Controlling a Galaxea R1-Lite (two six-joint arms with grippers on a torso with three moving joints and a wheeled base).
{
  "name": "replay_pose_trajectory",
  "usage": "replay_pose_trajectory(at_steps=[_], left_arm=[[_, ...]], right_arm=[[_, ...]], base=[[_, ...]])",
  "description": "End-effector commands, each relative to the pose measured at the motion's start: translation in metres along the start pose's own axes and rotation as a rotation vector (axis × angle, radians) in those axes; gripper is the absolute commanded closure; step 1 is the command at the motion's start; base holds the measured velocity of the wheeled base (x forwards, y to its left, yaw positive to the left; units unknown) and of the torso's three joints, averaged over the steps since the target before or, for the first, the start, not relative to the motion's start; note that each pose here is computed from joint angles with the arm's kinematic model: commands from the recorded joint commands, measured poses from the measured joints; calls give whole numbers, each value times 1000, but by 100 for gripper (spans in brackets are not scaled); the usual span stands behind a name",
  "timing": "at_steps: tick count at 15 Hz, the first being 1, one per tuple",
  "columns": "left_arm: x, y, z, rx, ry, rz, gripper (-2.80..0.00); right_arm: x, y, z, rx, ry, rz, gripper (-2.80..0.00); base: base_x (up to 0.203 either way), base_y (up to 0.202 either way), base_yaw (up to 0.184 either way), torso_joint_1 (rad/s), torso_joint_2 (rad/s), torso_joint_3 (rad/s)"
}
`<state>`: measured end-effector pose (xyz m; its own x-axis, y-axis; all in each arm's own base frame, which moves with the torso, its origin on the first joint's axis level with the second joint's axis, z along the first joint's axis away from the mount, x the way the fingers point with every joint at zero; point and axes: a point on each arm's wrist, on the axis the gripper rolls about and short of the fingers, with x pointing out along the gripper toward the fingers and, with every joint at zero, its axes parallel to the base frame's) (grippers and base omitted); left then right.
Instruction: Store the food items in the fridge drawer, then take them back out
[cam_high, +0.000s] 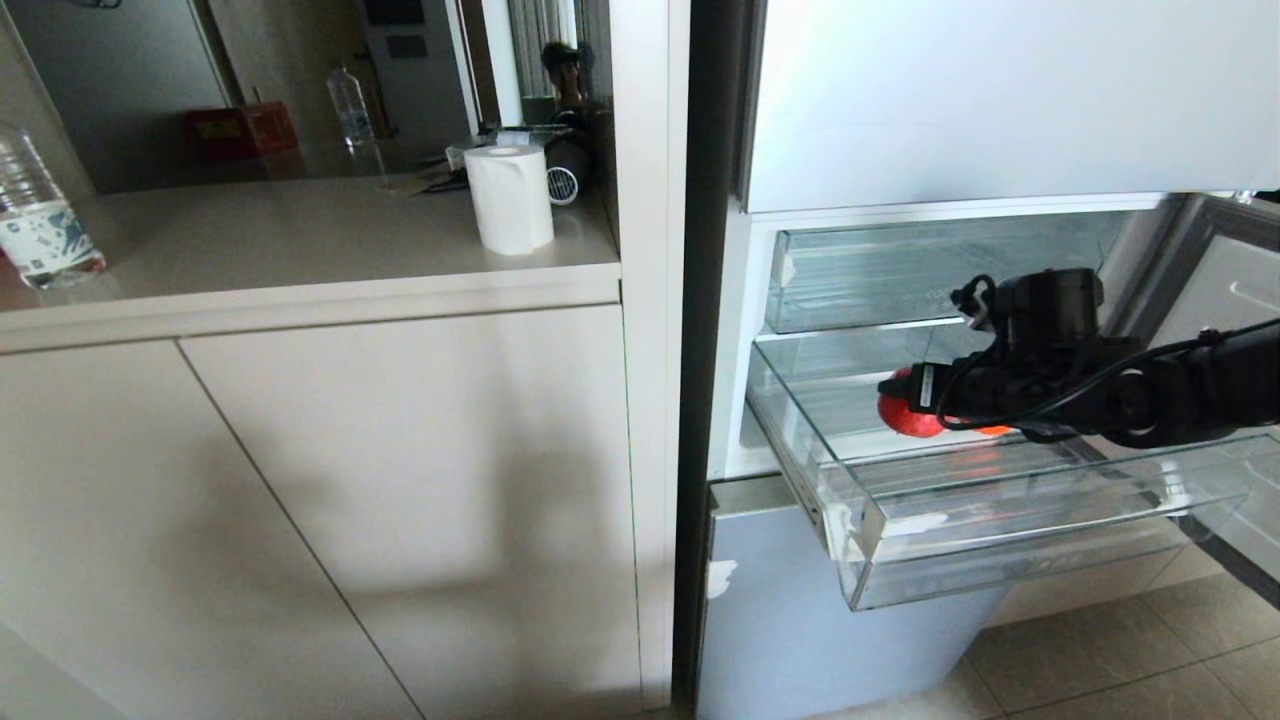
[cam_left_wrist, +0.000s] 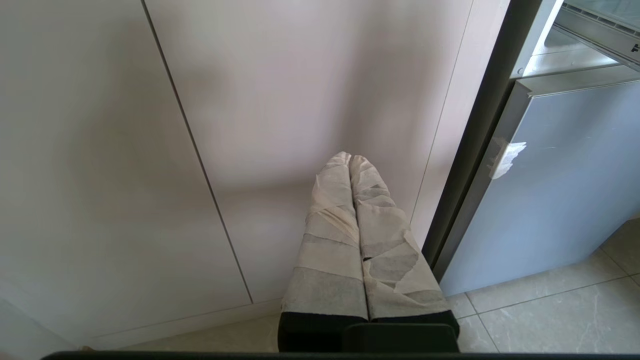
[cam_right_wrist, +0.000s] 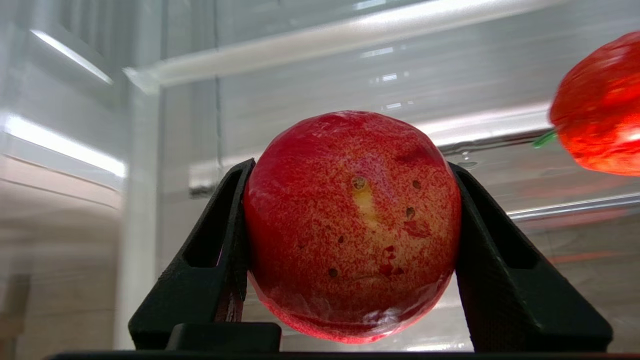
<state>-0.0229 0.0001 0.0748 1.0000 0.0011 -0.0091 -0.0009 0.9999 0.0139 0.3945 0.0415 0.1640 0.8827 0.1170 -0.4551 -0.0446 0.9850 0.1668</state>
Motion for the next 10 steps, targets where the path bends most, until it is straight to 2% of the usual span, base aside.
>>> replay_pose_trajectory(at_steps=[1,4,5,6,10], left_arm=[[0,0,0,0,0,0,0],[0,0,0,0,0,0,0],[0,0,0,0,2,0,0],[0,0,0,0,1,0,0],[0,0,0,0,0,0,0]], right_arm=[[13,-1,-9,-7,30,-2,0],[23,-2,-18,-17,61,-11,0],[24,-3,-19,-19,56,-45,0],[26,-3,-20,-21,48,-84,-280],[11,-1,-7,-12,-13,-90,-280]], base=[[0,0,0,0,0,0],[0,0,0,0,0,0],[0,0,0,0,0,0],[0,0,0,0,0,0],[0,0,0,0,0,0]])
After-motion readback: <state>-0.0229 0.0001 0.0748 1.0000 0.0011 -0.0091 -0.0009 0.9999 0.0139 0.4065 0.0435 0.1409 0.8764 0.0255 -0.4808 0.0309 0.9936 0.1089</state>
